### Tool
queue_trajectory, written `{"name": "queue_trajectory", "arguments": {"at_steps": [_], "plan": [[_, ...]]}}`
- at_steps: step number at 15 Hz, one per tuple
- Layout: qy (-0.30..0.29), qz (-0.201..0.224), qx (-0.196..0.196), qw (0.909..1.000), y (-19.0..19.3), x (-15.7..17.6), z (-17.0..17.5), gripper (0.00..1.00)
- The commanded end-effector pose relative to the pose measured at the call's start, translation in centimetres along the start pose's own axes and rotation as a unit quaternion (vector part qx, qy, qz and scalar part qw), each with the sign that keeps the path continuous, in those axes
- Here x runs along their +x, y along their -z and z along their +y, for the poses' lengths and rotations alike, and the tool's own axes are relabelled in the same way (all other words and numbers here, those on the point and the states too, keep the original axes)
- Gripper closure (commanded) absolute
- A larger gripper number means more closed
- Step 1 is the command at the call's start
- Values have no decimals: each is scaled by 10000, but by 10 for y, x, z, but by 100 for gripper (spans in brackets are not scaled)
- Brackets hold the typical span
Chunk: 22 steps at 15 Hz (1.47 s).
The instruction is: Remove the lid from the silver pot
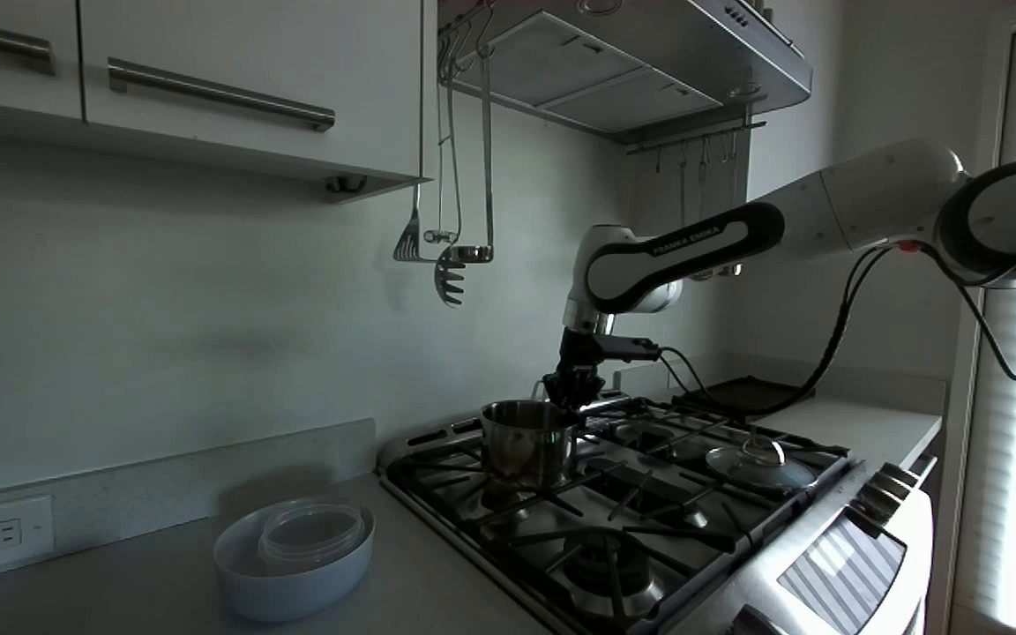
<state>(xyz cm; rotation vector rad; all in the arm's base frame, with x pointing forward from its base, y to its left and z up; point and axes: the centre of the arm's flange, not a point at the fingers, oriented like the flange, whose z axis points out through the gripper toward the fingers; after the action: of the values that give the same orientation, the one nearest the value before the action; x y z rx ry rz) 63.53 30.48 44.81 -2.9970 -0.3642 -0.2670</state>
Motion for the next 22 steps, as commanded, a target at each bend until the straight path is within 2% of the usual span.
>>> {"name": "queue_trajectory", "arguments": {"at_steps": [1, 6, 10, 18, 22], "plan": [[5, -132, -72, 9999, -13, 11, -5, 68], [3, -39, -63, 10000, -10, 16, -5, 30], [-48, 322, -65, 9994, 26, 21, 2, 1], [372, 1089, 366, 9927, 119, -2, 9, 1], [753, 1112, 538, 9895, 149, -25, 7, 0]]}}
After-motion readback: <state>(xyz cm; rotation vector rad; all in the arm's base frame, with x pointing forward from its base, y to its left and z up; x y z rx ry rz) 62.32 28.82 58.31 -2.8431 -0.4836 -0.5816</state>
